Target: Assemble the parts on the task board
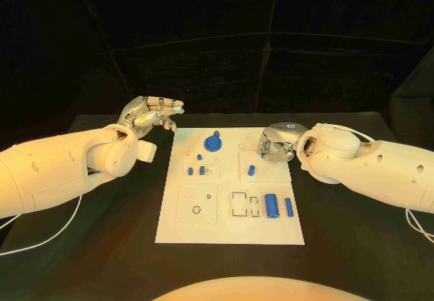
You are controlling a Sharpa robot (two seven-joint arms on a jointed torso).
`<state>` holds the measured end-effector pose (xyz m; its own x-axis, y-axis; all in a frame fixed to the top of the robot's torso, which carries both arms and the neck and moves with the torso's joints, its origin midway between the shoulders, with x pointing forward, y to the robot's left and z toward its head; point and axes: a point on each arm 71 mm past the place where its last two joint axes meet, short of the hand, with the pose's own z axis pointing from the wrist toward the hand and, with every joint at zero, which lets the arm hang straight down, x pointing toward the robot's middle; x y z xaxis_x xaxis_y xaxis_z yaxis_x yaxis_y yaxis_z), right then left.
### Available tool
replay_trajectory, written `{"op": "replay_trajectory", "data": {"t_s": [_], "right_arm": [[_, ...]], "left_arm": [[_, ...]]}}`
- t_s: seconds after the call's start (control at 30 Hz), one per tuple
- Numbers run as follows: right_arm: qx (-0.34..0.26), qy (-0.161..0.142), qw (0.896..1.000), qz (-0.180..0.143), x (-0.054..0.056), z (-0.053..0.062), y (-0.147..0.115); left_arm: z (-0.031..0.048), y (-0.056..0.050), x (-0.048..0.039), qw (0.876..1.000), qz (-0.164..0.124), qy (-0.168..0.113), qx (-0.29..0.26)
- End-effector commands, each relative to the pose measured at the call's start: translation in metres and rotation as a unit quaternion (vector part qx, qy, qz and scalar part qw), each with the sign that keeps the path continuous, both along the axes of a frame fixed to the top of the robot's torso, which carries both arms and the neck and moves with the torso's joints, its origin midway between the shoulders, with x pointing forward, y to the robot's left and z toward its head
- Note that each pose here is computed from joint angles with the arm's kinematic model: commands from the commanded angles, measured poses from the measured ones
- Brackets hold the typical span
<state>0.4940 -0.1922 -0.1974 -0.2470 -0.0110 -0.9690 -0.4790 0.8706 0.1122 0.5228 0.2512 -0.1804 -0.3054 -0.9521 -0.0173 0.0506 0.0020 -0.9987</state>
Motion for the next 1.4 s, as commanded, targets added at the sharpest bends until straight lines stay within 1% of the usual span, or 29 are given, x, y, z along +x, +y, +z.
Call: {"op": "replay_trajectory", "data": {"t_s": [0.03, 0.23, 0.4, 0.57, 0.77, 1.2, 1.4], "right_arm": [[-0.018, 0.027, 0.999, 0.001, -0.005, -0.013, 0.001], [-0.014, 0.015, 1.0, 0.003, -0.006, -0.011, 0.004], [-0.005, -0.006, 1.0, 0.006, -0.008, -0.007, 0.007], [0.006, -0.024, 1.0, -0.004, -0.009, -0.003, 0.006], [0.014, -0.036, 0.999, -0.016, -0.011, 0.0, 0.003], [0.045, -0.061, 0.997, -0.008, -0.026, 0.012, -0.001], [0.073, -0.066, 0.995, 0.001, -0.036, 0.022, -0.003]], "left_arm": [[0.0011, -0.001, -0.0003, 1.0, -0.005, 0.0, -0.005], [0.001, -0.001, -0.0003, 1.0, -0.004, 0.0, -0.005], [0.0011, -0.001, -0.0005, 1.0, -0.003, -0.001, -0.005], [0.0013, -0.001, -0.0005, 1.0, -0.003, -0.001, -0.005], [0.0011, 0.0, -0.0007, 1.0, -0.003, 0.0, -0.005], [0.0011, 0.001, 0.0004, 1.0, 0.001, -0.001, -0.003], [0.0012, 0.002, 0.0009, 1.0, 0.002, -0.002, -0.002]]}}
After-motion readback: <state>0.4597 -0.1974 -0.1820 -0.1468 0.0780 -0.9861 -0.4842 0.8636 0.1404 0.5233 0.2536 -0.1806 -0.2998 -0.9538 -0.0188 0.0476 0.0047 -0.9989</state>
